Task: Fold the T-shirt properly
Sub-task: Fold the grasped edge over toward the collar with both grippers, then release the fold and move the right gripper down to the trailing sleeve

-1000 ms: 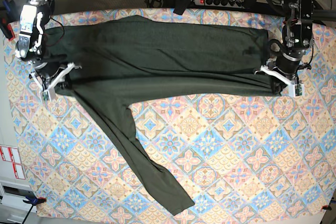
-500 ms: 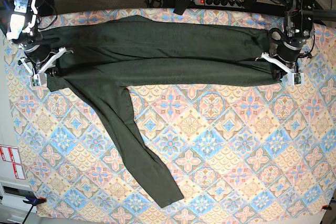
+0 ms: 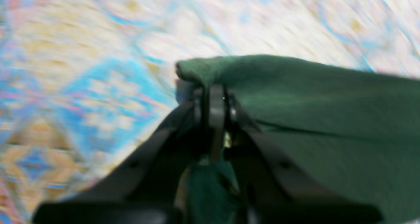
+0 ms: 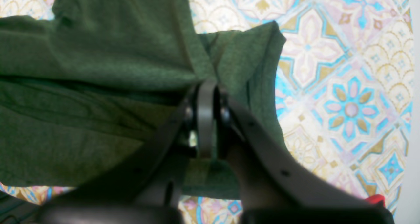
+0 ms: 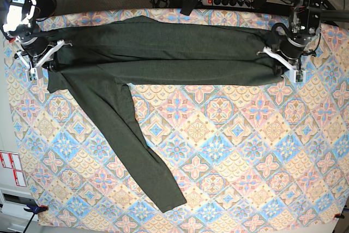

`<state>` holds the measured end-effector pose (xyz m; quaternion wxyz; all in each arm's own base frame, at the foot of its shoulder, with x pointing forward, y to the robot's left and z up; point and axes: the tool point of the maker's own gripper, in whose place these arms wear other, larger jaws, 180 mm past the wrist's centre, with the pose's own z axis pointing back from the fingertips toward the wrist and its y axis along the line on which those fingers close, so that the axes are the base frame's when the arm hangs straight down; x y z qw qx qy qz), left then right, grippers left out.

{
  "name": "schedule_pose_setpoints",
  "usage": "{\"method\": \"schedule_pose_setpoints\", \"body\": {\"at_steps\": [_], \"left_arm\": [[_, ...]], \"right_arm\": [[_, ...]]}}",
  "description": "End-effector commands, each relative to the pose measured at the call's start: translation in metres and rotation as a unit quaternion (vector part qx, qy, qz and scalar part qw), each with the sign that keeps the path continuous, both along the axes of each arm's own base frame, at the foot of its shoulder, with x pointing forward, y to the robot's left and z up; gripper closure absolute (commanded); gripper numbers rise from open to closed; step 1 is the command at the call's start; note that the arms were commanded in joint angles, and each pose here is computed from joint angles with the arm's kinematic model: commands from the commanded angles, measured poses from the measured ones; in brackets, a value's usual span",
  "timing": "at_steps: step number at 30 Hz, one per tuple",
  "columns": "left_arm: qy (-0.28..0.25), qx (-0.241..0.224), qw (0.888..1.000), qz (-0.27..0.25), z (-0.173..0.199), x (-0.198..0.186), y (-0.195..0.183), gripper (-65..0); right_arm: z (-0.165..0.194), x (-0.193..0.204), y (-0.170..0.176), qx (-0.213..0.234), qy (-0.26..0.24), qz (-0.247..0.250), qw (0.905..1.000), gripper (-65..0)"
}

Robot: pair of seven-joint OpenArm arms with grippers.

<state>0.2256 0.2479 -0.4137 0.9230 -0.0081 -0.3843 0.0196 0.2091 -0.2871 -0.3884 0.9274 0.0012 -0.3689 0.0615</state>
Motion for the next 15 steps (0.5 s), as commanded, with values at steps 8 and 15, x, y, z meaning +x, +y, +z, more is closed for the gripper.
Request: {"method": "schedule_pose_setpoints", "body": {"at_steps": [8,15], "left_arm": [[0.022,0.017,1.000,0.010,-0.018,-0.007,0.018,0.0],[0.061,0.013,0.998,0.003,-0.021,-0.014,0.013,-13.1]], "right_arm": [[0.004,-0.002,-0.002,-0.004,-0.005,0.007,1.0000,-0.2],[0.007,0.000,-0.003,-0.007,-0.010,0.006,0.9999,-7.5]]}}
